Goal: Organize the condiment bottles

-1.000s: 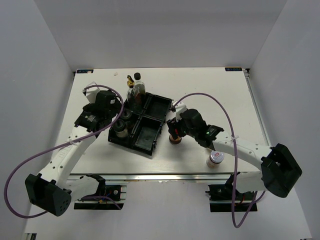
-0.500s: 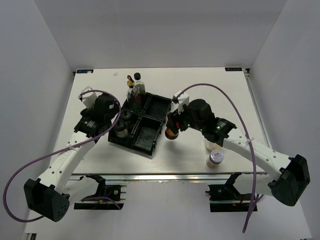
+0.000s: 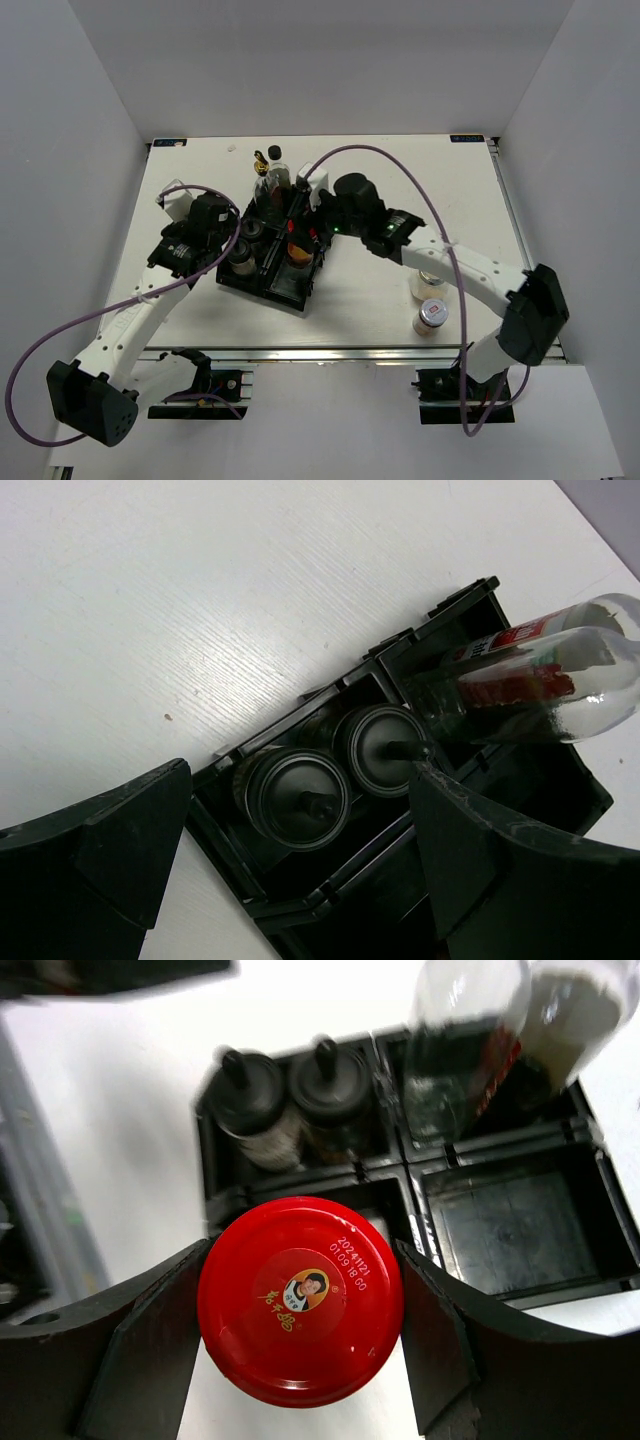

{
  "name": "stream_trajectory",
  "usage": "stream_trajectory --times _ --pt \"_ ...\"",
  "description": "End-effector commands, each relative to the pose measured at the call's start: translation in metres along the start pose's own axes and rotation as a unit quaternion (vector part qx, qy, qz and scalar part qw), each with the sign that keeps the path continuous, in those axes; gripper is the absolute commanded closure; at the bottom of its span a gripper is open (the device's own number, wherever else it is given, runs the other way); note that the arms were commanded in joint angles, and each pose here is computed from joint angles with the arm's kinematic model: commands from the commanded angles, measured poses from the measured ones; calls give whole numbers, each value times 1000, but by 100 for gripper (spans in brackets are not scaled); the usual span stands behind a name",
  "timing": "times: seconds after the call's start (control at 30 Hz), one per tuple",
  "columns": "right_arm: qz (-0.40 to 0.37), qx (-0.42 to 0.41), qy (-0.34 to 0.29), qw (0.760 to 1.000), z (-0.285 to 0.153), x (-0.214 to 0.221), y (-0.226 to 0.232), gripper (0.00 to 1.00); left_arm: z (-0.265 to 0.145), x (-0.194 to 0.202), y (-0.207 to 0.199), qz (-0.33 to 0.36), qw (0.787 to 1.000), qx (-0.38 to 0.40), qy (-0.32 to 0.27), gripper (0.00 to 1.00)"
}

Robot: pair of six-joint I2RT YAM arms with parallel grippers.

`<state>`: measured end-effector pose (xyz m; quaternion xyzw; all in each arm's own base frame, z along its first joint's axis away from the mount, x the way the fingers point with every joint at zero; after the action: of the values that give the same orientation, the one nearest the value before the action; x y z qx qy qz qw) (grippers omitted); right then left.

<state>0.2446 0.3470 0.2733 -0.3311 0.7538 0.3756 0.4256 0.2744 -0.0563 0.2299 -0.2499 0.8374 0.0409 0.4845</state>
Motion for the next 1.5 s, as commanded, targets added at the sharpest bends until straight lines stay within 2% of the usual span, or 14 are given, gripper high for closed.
stream_trajectory --times 0.0,0.13,0.27,0.5,0.53,0.57,0.67,0.83,0.97,1.17,1.27,1.37,1.43,1.47 --pt "-37 5 -97 995 9 -55 2 100 -9 1 4 -1 1000 5 10 2" --pt "-44 33 -85 995 35 -39 -15 100 -9 6 6 9 1000 5 19 2" --pt "-36 34 -47 998 66 -14 -27 100 -7 8 6 11 1000 5 20 2" --pt "-28 57 -39 997 84 11 -42 100 -4 10 6 10 1000 1 19 2" --pt "-27 55 -37 997 85 13 -42 97 -3 11 7 12 1000 0 18 2" --pt "-24 56 -29 998 85 17 -43 78 -2 12 8 11 1000 -3 17 2" --pt "-20 54 -18 998 83 21 -41 48 1 17 7 10 1000 -5 23 2" --pt "-18 45 -29 998 67 15 -32 32 4 19 4 11 1000 -2 29 2" --pt "-17 28 -47 998 47 1 -20 11 4 21 1 10 999 7 34 2" --pt "-4 18 -73 997 15 -14 -7 11 -1 21 1 8 999 17 40 2" --pt "8 51 -88 995 -9 -21 -9 11 -2 23 1 10 999 21 46 2" --pt "57 155 -106 981 -41 -12 -33 11 -2 27 0 10 998 28 50 2" --pt "109 250 -118 955 -71 4 -57 11 -1 31 0 11 998 34 52 2" --pt "126 293 -99 943 -85 19 -70 11 0 32 -1 11 998 39 55 2"
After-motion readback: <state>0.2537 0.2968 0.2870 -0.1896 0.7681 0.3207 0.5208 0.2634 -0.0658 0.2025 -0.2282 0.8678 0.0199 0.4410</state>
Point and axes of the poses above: each gripper's point midway between its finger pads, its own z axis out along the fingers, its own y axis along the line the jaws close on, x = y × z, the point moved 4 cm from there along -z, back along the fingers, and after that the axes turned 12 degrees about z, right-handed, at the moved point
